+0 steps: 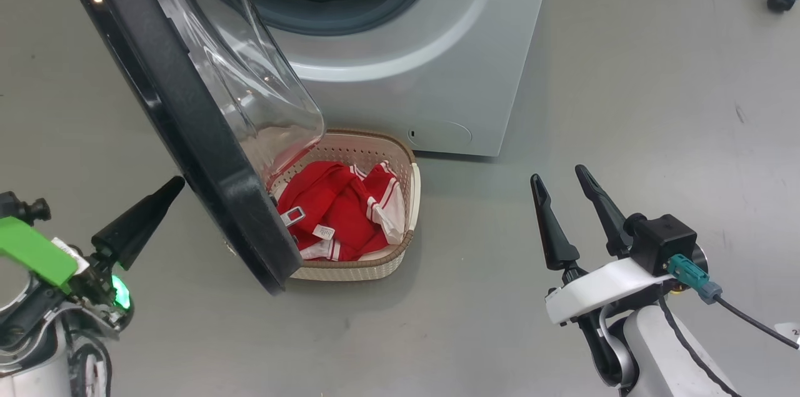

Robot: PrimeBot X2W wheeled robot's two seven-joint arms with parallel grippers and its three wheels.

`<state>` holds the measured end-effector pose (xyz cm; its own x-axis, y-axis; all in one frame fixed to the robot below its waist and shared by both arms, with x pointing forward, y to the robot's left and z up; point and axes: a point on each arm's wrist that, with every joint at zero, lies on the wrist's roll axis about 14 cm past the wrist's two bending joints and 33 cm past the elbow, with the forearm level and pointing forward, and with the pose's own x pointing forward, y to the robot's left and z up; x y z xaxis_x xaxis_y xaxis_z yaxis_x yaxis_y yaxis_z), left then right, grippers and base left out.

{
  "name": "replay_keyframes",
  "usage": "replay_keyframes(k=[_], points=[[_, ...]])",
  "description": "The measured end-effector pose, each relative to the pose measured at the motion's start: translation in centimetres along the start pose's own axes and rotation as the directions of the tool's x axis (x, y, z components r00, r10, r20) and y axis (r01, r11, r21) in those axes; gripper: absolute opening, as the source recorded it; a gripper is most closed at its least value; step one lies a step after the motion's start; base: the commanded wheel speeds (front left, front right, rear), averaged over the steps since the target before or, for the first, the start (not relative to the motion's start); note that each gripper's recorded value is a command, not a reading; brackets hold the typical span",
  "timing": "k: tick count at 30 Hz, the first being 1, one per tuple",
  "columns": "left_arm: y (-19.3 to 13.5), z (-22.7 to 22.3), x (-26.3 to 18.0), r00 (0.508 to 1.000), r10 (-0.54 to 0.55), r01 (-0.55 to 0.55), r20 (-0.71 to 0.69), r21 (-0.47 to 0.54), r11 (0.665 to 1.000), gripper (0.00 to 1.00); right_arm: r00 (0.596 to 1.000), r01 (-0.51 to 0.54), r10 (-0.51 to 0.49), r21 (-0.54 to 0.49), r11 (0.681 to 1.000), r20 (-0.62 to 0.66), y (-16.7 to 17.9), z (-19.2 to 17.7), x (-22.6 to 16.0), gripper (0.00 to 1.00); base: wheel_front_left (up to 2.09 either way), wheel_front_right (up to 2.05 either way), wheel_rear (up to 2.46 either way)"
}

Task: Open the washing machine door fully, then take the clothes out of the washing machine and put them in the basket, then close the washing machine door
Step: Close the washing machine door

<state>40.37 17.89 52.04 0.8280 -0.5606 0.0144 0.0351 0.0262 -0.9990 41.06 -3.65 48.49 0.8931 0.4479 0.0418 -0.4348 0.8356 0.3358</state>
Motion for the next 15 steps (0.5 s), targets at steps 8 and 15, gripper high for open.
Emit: replay_keyframes(k=[8,15], points=[[-0.5,2.4,-1.8,0.971,0.165,-0.214,0.172,0.325,0.921,0.0,1.0,-0.018,0.018,0.006,1.0,-0.005,0.9,-0.2,-0.1,1.0,0.0,0.0,0.0],[-3.9,4.7,-2.2,0.929,0.148,-0.34,0.339,0.626,0.701,0.0,1.0,-0.023,0.023,0.012,1.0,-0.002,1.0,-0.2,0.1,1.0,0.0,0.0,0.0]])
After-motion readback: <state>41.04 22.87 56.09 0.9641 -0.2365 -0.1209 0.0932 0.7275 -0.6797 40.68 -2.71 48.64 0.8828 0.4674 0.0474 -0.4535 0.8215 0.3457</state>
